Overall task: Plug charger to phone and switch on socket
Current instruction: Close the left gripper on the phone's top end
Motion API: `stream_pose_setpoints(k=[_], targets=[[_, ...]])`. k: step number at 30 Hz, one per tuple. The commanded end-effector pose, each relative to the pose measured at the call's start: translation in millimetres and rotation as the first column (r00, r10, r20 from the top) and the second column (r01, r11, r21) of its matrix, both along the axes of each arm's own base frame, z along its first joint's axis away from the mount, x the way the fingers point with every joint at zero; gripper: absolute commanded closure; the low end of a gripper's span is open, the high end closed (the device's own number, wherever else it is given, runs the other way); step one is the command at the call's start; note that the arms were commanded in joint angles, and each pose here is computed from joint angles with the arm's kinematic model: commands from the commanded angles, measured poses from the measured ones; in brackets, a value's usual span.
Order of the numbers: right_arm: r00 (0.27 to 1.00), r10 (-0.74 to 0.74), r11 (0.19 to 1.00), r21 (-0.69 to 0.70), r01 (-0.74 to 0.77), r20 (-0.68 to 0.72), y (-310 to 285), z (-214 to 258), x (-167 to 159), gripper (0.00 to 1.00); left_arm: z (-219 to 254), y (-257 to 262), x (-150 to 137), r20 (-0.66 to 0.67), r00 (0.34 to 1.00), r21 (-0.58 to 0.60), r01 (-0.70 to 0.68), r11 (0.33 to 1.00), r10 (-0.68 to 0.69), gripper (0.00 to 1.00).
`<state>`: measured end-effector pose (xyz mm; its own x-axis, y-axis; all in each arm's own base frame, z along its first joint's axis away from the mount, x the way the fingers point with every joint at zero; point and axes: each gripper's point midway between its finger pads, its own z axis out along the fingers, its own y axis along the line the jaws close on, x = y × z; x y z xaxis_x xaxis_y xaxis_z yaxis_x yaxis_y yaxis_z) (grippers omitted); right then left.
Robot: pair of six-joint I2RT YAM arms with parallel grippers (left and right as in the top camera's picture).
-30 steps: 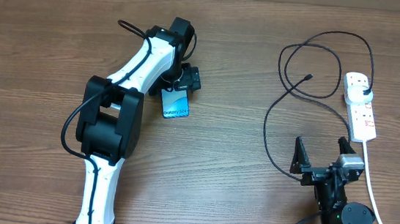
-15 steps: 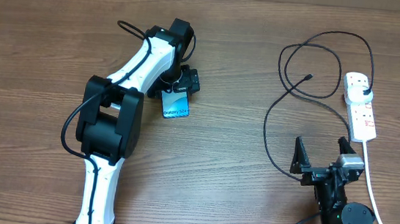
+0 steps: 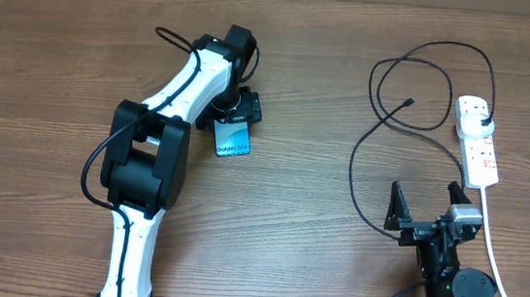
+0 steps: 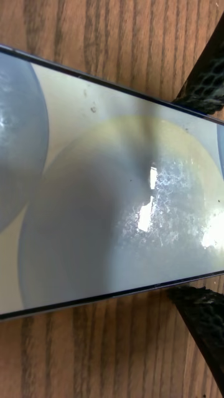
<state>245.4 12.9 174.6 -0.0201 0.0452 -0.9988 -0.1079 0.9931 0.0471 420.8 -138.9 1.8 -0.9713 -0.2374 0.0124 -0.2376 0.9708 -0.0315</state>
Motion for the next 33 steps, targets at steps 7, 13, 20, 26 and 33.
stream_pose_setpoints(k=[7, 13, 20, 26, 33], targets=[[1.0, -0.012, 1.0, 0.001, 0.012, 0.005, -2.2, -1.4, 0.1, 0.0, -25.3, 1.9, -9.1, -0.057, 0.998, 0.009, 0.01, 1.0, -0.009, 0.05], [1.0, -0.012, 1.0, 0.001, 0.012, 0.005, -2.2, -1.4, 0.1, 0.0, -39.1, -0.6, -17.0, -0.096, 0.995, 0.022, 0.006, 1.0, -0.004, 0.08], [1.0, -0.012, 1.0, 0.001, 0.012, 0.005, -2.2, -1.4, 0.1, 0.0, -41.0, 1.7, -24.9, -0.132, 0.991, 0.029, 0.006, 1.0, -0.002, 0.16], [1.0, -0.012, 1.0, 0.001, 0.012, 0.005, -2.2, -1.4, 0.1, 0.0, -39.5, -11.7, -29.9, -0.159, 0.987, -0.055, 0.021, 0.998, -0.029, 0.26], [1.0, -0.012, 1.0, 0.001, 0.012, 0.005, -2.2, -1.4, 0.1, 0.0, -30.2, -8.2, -30.4, -0.175, 0.984, -0.051, 0.019, 0.999, -0.028, 0.32]])
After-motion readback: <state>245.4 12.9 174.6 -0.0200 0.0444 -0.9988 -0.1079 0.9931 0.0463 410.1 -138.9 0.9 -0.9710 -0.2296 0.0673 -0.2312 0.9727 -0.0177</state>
